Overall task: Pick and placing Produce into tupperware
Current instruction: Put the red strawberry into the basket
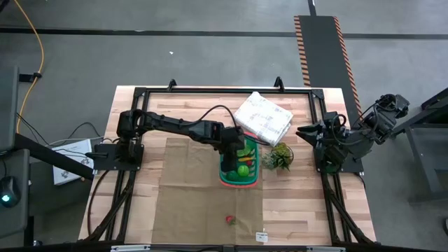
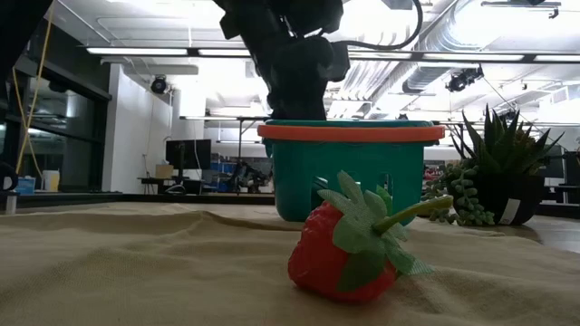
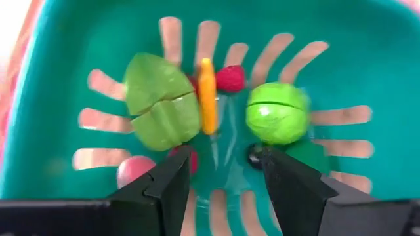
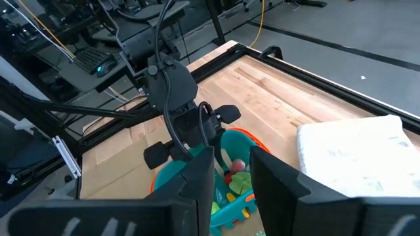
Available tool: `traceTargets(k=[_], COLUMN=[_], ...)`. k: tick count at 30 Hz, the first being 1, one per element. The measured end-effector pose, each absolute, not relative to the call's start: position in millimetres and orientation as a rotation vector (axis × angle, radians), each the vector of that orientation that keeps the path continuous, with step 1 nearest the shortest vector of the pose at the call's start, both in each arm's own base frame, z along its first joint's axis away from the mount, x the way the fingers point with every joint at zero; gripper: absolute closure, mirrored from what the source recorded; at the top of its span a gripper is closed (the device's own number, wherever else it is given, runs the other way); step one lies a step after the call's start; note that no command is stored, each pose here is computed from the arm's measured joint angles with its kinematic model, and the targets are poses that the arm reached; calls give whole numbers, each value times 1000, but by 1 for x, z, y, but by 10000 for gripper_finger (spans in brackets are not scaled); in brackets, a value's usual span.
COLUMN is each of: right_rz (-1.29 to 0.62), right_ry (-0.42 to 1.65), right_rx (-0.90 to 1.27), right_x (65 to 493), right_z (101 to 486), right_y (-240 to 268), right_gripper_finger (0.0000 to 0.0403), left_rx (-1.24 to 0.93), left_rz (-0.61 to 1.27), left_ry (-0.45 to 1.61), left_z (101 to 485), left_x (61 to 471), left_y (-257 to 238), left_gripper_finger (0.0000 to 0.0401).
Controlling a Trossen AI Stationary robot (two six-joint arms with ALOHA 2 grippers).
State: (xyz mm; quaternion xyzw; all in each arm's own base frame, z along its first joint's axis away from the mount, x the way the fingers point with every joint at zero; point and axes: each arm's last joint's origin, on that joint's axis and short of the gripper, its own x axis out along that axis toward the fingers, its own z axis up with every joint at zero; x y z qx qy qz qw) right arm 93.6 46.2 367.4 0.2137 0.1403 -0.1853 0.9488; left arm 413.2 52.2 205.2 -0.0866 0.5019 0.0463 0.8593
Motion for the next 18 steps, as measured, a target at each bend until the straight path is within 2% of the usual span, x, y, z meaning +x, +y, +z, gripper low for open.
traceTargets(k=[5, 9, 13, 18], right_rz=[-369, -298, -171, -169], right_ry=[287, 324, 394, 395], right_rx=[439, 460, 558, 603], right_x=[94, 93, 91, 94], right_z=[368, 368, 368, 368], right_y=[47, 48, 52, 57], right_gripper_finger=[314, 314, 314, 314], left_rx=[-224, -220, -192, -143], left_rz=[-19, -74, -88, -112], left_ry=[1009, 975, 975, 1000], left_z=[223, 262, 308, 356], left_x=[420, 426, 422, 406], left_y=[50, 49, 48, 47], left_gripper_finger=[239, 268, 313, 384])
